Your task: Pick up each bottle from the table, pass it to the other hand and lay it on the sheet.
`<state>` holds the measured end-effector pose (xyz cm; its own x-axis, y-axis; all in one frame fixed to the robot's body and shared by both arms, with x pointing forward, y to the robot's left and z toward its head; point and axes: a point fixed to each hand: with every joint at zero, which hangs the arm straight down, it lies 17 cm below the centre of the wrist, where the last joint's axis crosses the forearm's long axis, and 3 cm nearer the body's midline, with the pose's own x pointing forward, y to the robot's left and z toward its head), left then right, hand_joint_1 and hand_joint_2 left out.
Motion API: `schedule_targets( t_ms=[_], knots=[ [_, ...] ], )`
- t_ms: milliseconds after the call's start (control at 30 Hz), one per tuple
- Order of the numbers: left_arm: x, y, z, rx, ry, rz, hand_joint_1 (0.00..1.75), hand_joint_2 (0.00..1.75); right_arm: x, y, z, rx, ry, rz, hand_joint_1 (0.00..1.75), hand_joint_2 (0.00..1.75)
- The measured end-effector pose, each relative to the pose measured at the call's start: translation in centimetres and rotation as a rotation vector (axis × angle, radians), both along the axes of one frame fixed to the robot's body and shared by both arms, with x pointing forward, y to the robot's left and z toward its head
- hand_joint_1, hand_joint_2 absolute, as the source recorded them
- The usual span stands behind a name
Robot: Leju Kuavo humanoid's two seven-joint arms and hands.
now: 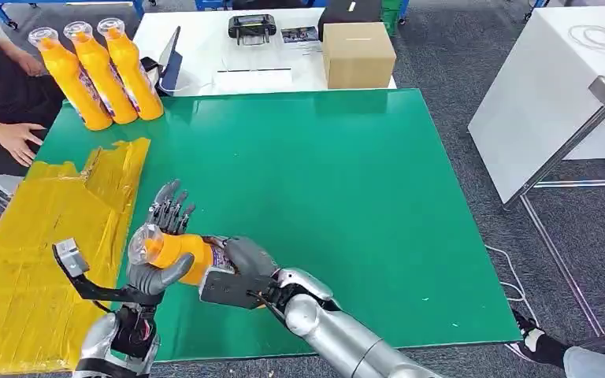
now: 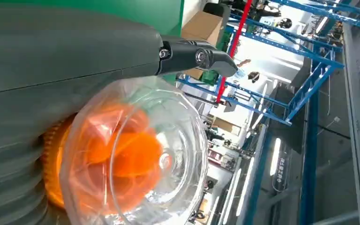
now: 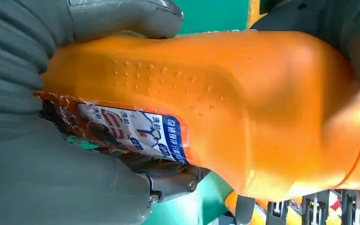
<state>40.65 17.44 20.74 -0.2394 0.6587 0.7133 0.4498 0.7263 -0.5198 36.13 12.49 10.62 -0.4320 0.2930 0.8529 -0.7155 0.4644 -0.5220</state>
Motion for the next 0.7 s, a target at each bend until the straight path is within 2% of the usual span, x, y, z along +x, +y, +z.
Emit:
schedule_targets(
  t_ms=[700],
  knots=[
    [-0.7,-0.5,-1.2,0.038,-0.009,-0.06,1.75,1.75,0.1,0.1,-0.7,-0.021,0.0,0.009,1.75,1.75]
  ],
)
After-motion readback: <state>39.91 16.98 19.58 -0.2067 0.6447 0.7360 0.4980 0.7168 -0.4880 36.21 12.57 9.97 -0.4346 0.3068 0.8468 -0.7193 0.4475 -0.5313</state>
